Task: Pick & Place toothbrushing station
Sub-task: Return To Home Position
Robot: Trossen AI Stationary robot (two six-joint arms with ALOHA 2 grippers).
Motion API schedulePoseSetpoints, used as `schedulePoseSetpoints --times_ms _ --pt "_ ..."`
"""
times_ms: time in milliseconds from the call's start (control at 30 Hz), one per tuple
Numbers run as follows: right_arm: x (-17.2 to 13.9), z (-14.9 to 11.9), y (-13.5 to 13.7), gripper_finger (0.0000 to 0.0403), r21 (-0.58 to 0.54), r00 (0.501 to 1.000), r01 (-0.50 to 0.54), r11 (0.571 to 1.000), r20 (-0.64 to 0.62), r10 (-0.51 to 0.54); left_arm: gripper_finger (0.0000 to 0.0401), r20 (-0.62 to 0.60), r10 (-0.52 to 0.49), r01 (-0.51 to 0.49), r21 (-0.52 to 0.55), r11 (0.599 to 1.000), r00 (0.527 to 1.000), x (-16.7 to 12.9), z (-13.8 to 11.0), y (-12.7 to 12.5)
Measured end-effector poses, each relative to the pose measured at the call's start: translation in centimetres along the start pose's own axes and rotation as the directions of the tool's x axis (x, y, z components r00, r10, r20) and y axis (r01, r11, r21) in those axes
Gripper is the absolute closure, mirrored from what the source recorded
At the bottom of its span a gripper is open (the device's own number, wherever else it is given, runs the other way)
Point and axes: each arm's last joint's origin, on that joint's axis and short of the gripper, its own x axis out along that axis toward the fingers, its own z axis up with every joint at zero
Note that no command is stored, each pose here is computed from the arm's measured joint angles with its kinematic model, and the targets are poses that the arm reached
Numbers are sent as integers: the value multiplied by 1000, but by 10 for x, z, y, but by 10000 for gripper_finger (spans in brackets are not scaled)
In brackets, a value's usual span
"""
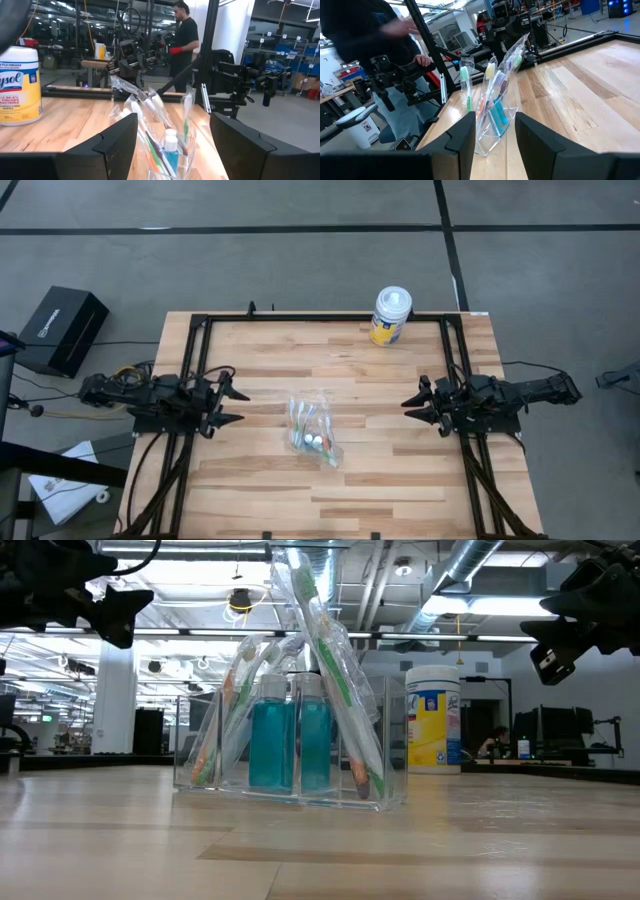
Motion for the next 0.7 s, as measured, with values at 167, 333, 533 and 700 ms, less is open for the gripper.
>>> schedulePoseSetpoints --times_ms 167,333,533,700 --pt "0 0 0 275 0 1000 0 1000 0 0 158 1 -1 1 0 1000 1000 0 0 0" --pt "0 0 0 275 0 1000 0 1000 0 0 159 -9 1 -1 0 1000 1000 1 -1 0" --pt "0 0 0 274 0 1000 0 1000 0 0 158 -12 1 -1 0 1000 1000 1 -1 0" --pt "0 0 0 274 0 1000 0 1000 0 0 158 -11 0 0 0 1000 1000 1 -1 0"
